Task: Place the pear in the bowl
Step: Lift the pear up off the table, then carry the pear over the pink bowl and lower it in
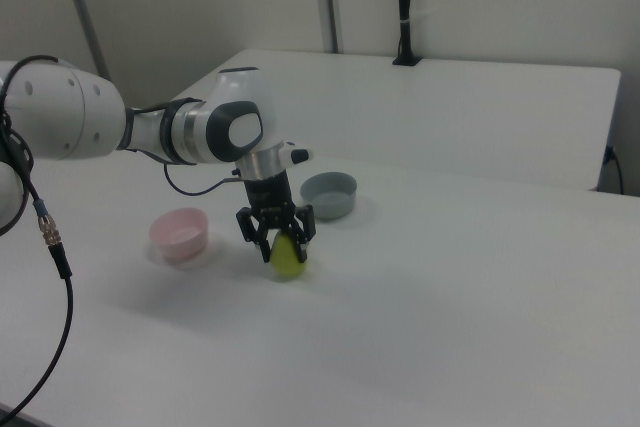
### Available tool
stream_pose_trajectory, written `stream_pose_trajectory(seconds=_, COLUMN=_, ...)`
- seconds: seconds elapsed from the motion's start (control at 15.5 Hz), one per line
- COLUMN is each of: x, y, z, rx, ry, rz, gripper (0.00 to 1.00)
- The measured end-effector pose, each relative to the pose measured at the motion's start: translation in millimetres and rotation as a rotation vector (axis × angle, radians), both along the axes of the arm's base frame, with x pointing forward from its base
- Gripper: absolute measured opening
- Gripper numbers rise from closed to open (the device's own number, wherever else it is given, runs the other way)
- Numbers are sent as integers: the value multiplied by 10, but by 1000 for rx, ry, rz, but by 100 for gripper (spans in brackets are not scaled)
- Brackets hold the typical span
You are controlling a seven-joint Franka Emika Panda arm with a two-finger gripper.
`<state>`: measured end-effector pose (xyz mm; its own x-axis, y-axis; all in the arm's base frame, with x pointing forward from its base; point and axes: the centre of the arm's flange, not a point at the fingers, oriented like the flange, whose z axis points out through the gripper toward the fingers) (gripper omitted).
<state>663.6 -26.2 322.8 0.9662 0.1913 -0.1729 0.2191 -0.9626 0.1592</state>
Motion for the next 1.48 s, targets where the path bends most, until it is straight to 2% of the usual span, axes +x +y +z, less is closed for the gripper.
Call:
stream_pose_trajectory(seconds=0.13, x=17, y=-14, z=178, rx=4, ry=-27, rz=12, gripper=72)
stream_pose_trajectory(seconds=0.32, x=-40, y=-127, z=713, rx=24, ry=-80, rz=12, gripper=72)
stream_pose_trajectory(seconds=0.39, x=-109, y=-226, z=1025, rx=41, ry=-108, rz=0, gripper=72)
stream_pose_trajectory(seconds=0.58, x=-306, y=-454, z=1577, rx=64, ry=-145, rz=-32, gripper=72)
stream_pose_trajectory(seconds=0.71, x=-417, y=-526, z=1783, rx=74, ry=-143, rz=-35, gripper=72)
stream_pose_trajectory(seconds=0.9, x=-440, y=-482, z=1840, rx=78, ry=-143, rz=-24, gripper=72)
stream_pose_trajectory(seconds=1.1, x=-408, y=-153, z=1811, rx=88, ry=-128, rz=21, gripper=72)
stream_pose_trajectory(seconds=1.48, x=-377, y=1119, z=1704, rx=111, ry=-114, rz=119, gripper=72)
